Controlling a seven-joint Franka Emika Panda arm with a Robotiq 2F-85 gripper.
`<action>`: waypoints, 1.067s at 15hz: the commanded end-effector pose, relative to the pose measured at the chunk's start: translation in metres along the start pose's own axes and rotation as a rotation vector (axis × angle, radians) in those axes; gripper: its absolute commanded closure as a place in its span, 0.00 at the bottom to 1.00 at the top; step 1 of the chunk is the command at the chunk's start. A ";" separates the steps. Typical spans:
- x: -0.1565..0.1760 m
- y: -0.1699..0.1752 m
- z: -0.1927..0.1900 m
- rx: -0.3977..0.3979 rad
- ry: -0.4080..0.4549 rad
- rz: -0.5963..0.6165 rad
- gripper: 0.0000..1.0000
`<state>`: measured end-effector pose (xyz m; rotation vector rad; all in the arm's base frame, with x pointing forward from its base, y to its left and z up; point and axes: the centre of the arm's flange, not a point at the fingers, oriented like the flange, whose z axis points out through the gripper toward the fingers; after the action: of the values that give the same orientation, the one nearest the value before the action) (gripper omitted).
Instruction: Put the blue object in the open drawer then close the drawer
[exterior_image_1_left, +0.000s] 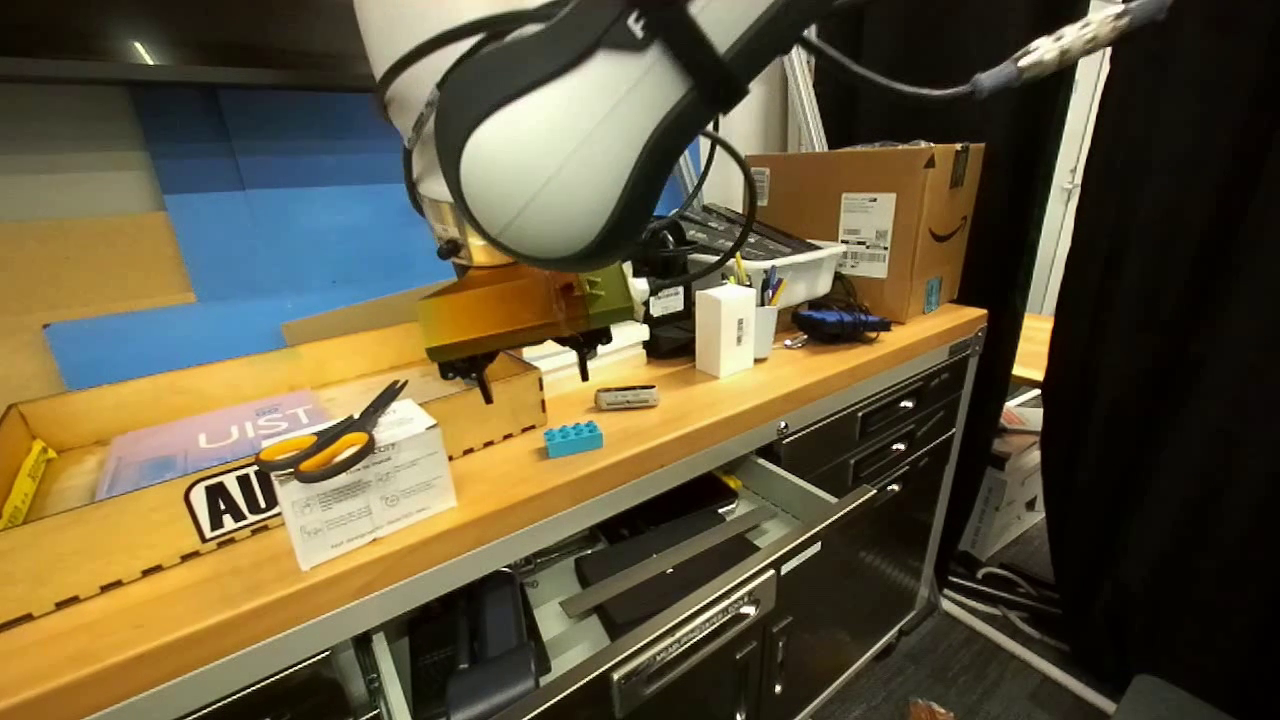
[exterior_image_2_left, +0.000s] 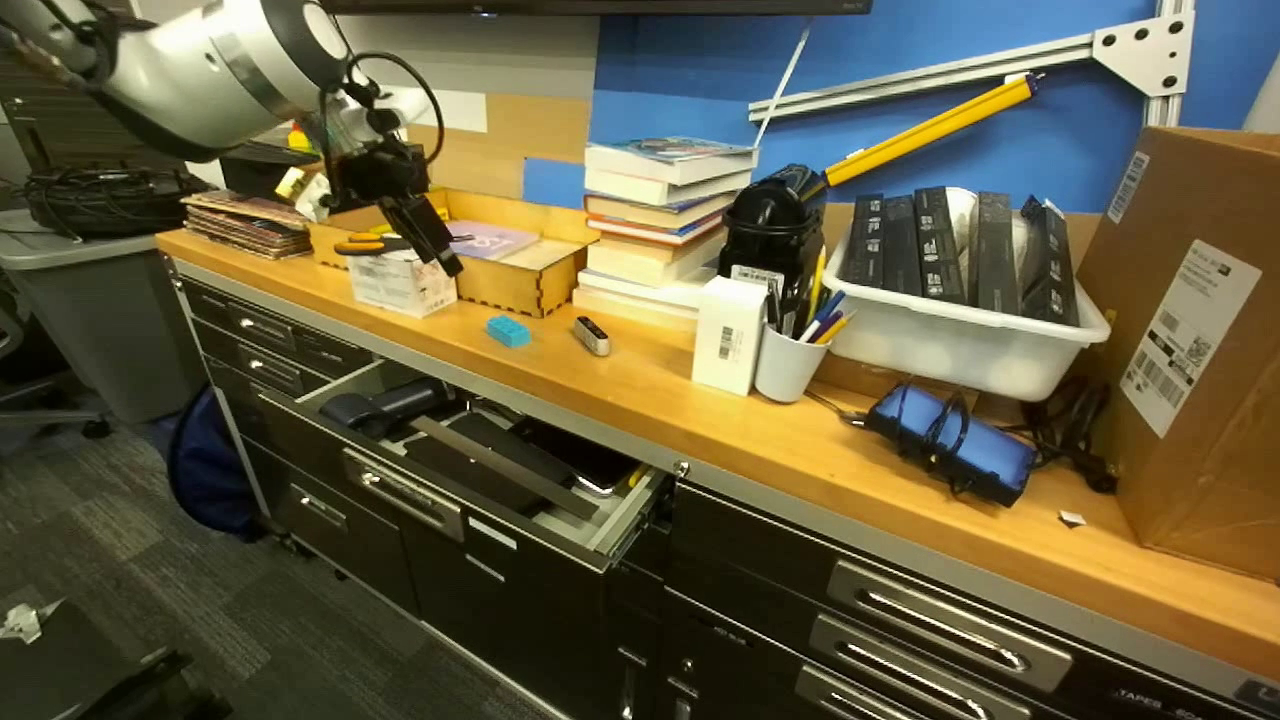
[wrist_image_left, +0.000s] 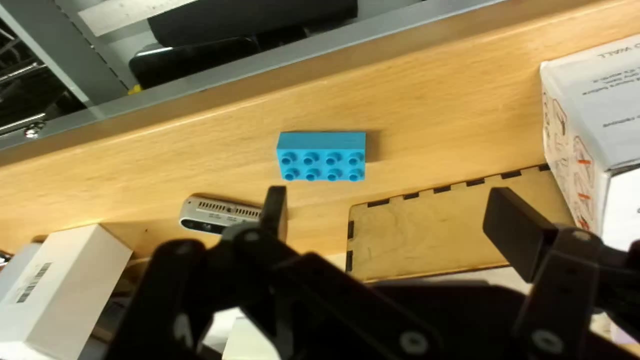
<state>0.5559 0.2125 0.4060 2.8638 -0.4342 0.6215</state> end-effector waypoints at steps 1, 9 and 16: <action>0.032 -0.029 0.048 0.066 -0.063 0.051 0.00; 0.048 0.013 0.071 0.066 -0.142 0.155 0.00; 0.065 0.037 0.096 0.008 -0.127 0.210 0.00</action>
<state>0.6303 0.1395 0.3536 2.9099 -0.7529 0.4779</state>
